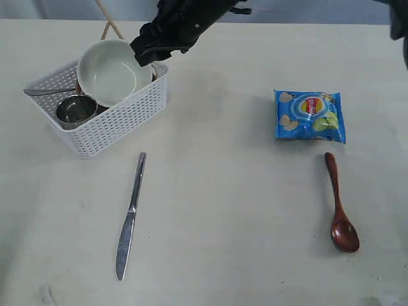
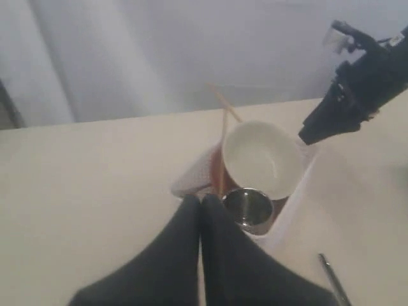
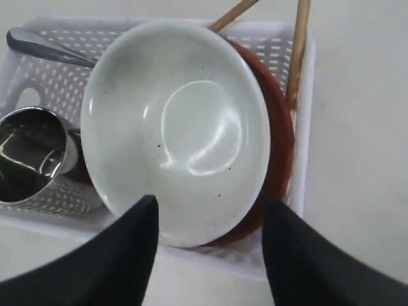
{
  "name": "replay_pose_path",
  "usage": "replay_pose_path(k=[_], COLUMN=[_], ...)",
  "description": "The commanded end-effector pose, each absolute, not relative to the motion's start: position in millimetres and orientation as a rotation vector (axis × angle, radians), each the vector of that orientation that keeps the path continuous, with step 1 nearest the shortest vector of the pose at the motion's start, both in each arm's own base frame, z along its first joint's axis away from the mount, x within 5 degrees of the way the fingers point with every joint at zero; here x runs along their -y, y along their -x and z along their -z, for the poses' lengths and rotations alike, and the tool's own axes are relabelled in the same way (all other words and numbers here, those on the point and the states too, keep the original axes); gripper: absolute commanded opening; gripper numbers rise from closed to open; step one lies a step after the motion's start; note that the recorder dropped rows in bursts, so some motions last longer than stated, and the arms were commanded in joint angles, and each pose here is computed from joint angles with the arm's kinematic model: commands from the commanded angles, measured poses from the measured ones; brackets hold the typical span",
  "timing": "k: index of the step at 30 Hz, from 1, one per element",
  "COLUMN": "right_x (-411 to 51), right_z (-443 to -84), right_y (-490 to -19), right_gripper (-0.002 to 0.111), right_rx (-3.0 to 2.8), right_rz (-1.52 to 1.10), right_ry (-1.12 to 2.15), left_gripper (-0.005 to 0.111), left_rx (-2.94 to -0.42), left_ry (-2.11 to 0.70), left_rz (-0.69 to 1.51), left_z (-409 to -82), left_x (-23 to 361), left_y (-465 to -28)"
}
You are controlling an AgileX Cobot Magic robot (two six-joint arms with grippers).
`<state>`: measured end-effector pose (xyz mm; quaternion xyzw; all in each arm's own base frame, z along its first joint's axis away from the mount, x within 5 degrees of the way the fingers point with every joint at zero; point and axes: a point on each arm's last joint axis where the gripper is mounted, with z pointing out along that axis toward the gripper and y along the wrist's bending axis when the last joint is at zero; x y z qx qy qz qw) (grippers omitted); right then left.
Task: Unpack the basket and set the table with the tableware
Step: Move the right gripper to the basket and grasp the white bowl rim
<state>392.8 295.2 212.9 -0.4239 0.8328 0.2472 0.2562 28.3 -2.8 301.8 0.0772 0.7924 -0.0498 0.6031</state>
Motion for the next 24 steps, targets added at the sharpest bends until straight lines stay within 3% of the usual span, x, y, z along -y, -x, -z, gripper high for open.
replay_pose_path(k=[1,24], right_x=[-304,-309], right_z=[-205,-182], right_y=[-396,-404], right_gripper=[0.049,0.049], right_rx=[-2.238,-2.316], right_rz=[-0.66,-0.672], right_ry=[1.164,0.998], left_gripper=[0.0,0.0], left_rx=[-1.801,-1.8], left_ry=[-0.083,-0.08], left_rz=[0.077,0.074], left_z=[-301,-301], left_x=[-6,-6], left_y=[-22,-21])
